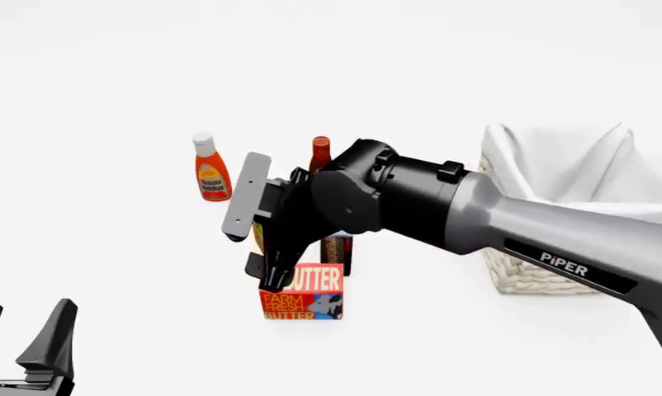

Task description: Pick the butter and place it in the basket.

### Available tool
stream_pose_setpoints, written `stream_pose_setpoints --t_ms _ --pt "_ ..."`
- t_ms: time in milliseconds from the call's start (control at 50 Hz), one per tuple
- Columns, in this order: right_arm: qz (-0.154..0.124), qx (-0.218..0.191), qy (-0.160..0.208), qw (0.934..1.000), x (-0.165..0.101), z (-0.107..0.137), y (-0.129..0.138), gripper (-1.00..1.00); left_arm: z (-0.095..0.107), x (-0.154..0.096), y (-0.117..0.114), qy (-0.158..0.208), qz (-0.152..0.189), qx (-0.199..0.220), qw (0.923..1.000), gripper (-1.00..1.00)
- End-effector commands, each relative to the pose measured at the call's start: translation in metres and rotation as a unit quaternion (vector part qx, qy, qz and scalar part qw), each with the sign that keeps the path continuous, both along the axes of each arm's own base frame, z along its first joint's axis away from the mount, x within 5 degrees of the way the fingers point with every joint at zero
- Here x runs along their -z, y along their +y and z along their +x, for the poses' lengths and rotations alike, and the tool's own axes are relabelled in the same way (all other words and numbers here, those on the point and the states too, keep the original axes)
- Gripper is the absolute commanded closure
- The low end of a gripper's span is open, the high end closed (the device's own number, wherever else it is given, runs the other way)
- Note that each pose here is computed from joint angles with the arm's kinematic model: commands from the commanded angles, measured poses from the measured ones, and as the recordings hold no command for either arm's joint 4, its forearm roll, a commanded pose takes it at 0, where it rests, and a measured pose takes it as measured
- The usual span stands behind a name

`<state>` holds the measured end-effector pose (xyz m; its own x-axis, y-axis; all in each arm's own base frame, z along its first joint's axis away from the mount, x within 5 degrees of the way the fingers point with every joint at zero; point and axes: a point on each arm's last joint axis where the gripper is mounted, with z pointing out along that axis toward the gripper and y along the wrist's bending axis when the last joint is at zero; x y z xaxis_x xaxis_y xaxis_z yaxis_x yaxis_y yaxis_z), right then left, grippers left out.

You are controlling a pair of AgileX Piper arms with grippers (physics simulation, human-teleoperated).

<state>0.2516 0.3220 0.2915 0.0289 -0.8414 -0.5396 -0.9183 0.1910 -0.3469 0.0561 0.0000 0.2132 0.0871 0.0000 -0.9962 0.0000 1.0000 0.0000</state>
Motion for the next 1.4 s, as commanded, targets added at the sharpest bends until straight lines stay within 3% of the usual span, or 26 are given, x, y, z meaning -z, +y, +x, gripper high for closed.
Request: stream_pose_setpoints --t_ms 20,1400 --pt "-0.002 0.001 0.003 1.0 0.002 0.0 0.001 -1.0 0.0 0.0 0.0 0.0 0.0 0.0 1.0 -1.0" --pt "-0.016 0.013 0.028 0.9994 0.032 0.01 0.015 -1.0 0.0 0.0 0.0 0.0 0.0 0.0 1.0 -1.0"
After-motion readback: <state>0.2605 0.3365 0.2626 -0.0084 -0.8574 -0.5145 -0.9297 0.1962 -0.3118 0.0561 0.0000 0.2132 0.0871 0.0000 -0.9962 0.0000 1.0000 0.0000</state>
